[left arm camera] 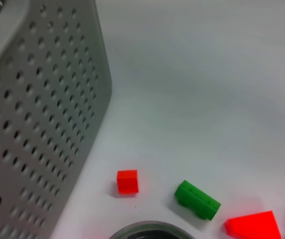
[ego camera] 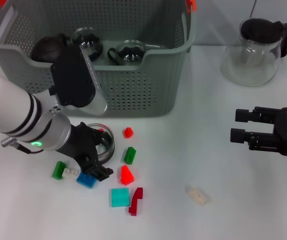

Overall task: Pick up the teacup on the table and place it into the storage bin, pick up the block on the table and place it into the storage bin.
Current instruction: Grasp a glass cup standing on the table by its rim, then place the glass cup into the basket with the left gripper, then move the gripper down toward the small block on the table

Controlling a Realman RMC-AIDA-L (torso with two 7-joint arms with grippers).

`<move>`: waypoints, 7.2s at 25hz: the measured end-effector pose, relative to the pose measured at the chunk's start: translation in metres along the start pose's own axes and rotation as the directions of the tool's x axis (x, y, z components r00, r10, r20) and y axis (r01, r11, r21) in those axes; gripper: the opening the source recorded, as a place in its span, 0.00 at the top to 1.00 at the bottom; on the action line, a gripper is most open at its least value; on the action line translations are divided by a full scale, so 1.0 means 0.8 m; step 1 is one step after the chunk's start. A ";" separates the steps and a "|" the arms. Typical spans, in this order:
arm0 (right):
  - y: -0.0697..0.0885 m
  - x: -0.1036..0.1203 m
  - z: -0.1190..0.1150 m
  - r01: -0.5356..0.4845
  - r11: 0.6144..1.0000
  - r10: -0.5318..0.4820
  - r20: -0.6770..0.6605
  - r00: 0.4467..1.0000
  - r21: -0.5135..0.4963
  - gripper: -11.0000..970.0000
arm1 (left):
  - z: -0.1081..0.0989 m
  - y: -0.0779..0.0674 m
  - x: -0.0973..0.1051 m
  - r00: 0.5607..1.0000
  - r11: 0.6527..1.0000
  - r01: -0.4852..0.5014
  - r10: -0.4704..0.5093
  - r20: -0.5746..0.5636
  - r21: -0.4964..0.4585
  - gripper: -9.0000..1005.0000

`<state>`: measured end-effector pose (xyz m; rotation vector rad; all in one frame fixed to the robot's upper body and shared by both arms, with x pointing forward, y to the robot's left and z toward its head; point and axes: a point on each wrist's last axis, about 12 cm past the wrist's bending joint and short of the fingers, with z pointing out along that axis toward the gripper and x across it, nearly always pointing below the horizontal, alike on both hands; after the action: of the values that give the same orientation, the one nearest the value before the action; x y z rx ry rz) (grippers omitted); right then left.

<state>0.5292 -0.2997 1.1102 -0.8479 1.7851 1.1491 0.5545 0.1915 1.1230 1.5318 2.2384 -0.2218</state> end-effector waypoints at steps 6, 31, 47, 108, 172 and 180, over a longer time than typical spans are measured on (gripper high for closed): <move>0.000 0.000 0.000 0.002 1.000 -0.002 0.000 1.000 0.000 0.23 | 0.009 0.001 0.000 1.000 1.000 0.009 -0.009 -0.018 0.009 0.23; 0.000 0.001 -0.003 0.003 1.000 -0.003 0.010 1.000 0.007 0.24 | 0.019 -0.004 -0.016 0.996 0.999 0.037 -0.040 -0.083 -0.036 0.60; 0.001 0.004 -0.007 0.007 1.000 -0.007 0.007 1.000 0.014 0.25 | -0.054 -0.016 -0.038 0.991 0.991 0.108 -0.114 0.068 0.080 0.94; -0.013 -0.005 0.002 0.035 0.998 -0.034 -0.022 0.999 0.048 0.29 | -0.014 0.181 -0.097 0.858 0.838 0.461 -0.337 0.386 -0.293 0.55; 0.033 -0.051 0.200 0.471 0.694 -0.704 -0.651 0.284 -0.545 0.32 | -0.001 -0.046 0.139 0.537 0.969 0.081 -0.238 0.809 0.232 0.20; 0.038 -0.044 0.207 0.475 0.654 -0.735 -0.643 0.216 -0.589 0.33 | 0.000 -0.045 0.142 0.524 0.966 0.102 -0.254 0.813 0.236 0.20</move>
<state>0.5648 -0.1318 1.1141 -2.4042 1.6295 0.3492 0.4863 0.2743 1.0716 0.9016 1.5629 -1.0030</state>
